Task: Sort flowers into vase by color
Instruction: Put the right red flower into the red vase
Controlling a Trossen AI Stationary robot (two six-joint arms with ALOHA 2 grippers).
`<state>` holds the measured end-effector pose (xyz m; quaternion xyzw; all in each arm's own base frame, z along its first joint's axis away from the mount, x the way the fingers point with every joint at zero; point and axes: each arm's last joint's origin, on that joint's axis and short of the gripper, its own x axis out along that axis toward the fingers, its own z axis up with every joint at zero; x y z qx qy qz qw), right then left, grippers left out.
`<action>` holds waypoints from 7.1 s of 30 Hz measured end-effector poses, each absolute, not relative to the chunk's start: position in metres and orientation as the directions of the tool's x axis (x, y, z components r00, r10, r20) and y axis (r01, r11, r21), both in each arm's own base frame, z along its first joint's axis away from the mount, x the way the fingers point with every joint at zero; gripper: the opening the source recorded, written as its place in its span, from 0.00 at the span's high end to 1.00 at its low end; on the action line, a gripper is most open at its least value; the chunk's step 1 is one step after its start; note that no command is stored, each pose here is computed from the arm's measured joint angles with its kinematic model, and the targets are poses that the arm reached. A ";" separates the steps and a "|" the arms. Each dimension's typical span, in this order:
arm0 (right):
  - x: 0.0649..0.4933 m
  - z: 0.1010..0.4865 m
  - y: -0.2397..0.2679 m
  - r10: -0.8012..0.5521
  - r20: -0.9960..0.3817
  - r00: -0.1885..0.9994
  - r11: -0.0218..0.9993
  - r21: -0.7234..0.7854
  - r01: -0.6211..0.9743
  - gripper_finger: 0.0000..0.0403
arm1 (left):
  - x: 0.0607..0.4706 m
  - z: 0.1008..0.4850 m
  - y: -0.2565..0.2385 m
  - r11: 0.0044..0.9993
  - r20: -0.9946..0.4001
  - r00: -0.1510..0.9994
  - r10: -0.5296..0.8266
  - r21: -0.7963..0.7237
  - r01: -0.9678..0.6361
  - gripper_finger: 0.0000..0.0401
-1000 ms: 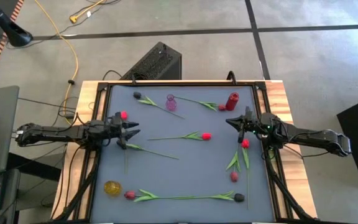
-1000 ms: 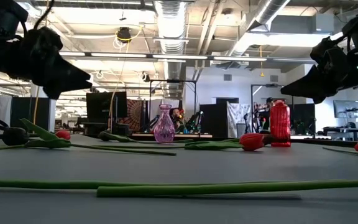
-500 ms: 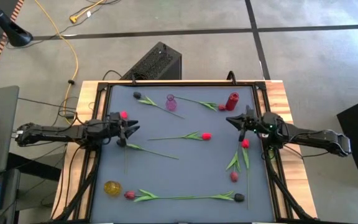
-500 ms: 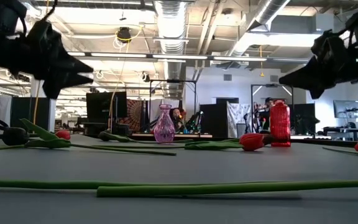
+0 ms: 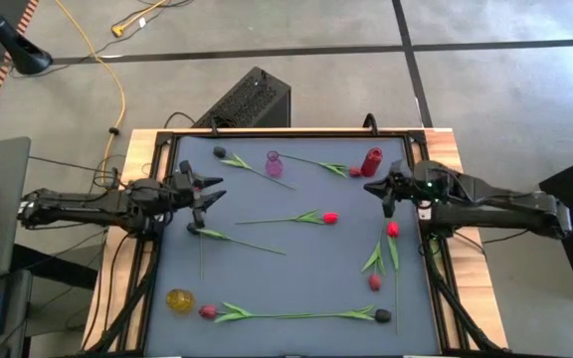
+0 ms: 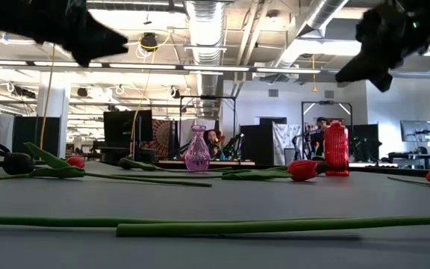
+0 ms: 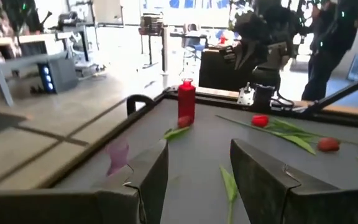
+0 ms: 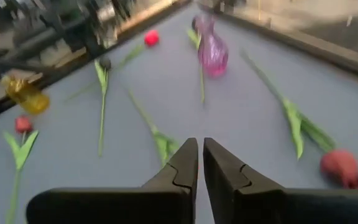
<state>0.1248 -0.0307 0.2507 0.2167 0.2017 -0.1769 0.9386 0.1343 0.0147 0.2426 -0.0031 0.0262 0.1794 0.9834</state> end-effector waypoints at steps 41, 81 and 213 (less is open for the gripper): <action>0.153 0.193 0.132 0.014 -0.998 -0.063 0.299 -0.055 0.953 0.50 | 0.207 0.263 0.018 0.921 -0.279 0.894 0.351 0.277 -0.275 0.36; 0.137 0.163 0.118 -0.204 -0.979 -0.004 0.163 -0.038 0.986 0.92 | 0.207 0.263 0.022 0.922 -0.280 0.886 0.370 0.228 -0.313 0.36; 0.102 0.298 -0.066 -0.417 -0.652 0.633 0.643 0.281 0.713 0.39 | 0.206 0.258 0.022 0.928 -0.320 0.873 0.368 0.180 -0.325 0.36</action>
